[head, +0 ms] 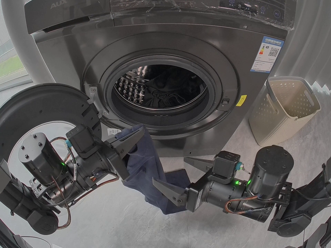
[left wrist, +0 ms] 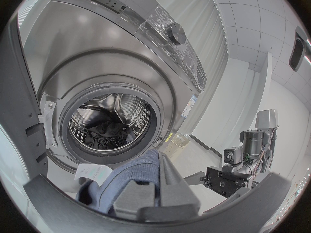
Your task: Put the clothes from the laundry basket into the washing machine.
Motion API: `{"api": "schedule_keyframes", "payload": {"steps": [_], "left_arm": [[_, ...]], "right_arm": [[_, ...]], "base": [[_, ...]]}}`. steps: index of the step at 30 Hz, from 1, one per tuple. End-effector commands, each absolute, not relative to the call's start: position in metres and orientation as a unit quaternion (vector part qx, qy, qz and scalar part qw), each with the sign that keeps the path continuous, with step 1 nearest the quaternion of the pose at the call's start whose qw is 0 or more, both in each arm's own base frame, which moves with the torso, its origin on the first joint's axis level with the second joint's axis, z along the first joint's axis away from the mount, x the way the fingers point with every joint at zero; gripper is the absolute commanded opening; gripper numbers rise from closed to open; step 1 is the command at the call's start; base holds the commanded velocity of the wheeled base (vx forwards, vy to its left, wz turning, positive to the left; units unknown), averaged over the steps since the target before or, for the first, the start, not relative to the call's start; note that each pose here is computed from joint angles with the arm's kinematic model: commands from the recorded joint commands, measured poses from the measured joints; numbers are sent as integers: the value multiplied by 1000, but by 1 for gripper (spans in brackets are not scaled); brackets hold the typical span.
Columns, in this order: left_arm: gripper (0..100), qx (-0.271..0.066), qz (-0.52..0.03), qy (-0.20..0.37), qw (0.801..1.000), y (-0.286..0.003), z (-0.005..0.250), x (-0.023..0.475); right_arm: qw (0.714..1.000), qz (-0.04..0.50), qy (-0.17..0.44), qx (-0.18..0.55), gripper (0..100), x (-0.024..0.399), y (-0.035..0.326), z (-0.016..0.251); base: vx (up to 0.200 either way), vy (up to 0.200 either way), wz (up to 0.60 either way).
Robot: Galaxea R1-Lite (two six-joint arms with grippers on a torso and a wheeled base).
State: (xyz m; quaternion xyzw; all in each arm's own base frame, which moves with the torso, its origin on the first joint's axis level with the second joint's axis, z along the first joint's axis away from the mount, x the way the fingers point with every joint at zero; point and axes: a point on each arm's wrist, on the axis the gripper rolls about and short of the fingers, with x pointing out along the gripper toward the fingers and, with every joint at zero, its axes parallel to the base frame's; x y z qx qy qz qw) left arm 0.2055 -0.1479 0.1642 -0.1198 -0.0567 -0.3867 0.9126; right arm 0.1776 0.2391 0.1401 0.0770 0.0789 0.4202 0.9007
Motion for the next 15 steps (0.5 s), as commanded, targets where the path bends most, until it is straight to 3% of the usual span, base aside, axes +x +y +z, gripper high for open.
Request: {"api": "schedule_keyframes", "payload": {"steps": [1, 15], "left_arm": [[0, -119, -386, -56, 913, -149, 164, 207], [0, -119, -385, -56, 913, -148, 163, 207]], "right_arm": [[898, 426, 81, 76, 100, 183, 254, 129], [899, 424, 80, 76, 100, 183, 252, 129]], "base": [[0, 0, 0], [0, 0, 0]]}}
